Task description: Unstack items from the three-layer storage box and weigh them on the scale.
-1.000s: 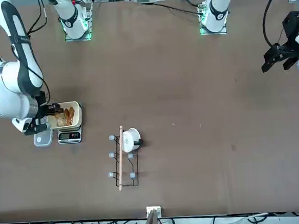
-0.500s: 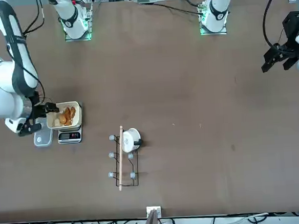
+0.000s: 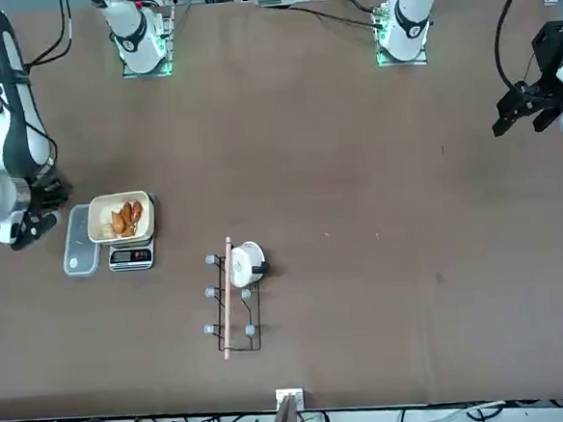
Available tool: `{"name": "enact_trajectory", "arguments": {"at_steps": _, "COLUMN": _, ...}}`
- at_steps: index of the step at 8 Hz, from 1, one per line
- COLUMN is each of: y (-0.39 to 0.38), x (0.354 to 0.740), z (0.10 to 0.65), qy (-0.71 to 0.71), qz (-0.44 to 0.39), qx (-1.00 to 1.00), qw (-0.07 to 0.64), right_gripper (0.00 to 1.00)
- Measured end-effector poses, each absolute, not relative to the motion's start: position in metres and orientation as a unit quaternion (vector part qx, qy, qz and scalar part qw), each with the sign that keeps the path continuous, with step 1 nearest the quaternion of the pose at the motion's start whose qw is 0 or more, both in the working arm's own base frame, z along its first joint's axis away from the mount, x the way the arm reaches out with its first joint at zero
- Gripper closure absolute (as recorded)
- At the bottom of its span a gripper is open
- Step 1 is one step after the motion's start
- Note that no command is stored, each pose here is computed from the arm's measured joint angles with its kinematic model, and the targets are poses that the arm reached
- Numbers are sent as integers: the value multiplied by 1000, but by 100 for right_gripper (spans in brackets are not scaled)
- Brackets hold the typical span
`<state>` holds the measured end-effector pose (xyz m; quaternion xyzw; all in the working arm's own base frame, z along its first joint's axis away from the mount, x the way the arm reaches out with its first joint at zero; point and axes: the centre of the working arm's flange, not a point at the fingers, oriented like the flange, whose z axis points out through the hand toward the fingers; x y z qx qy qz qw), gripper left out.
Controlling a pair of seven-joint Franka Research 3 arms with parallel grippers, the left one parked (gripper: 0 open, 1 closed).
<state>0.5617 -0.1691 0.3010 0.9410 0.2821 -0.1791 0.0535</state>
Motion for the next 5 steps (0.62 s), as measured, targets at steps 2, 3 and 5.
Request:
{"name": "enact_trajectory", "arguments": {"at_steps": 2, "y": -175, "x": 549, "z": 263, "qy": 313, "qz": -178, "qx": 931, "qw": 62, "right_gripper": 98}}
{"name": "enact_trajectory", "arguments": {"at_steps": 3, "y": -182, "x": 540, "z": 237, "qy": 323, "qz": -167, "qx": 930, "qw": 58, "right_gripper": 98}}
{"name": "enact_trajectory", "arguments": {"at_steps": 5, "y": -201, "x": 527, "z": 205, "qy": 330, "qz": -159, "qx": 929, "qw": 45, "right_gripper": 98}}
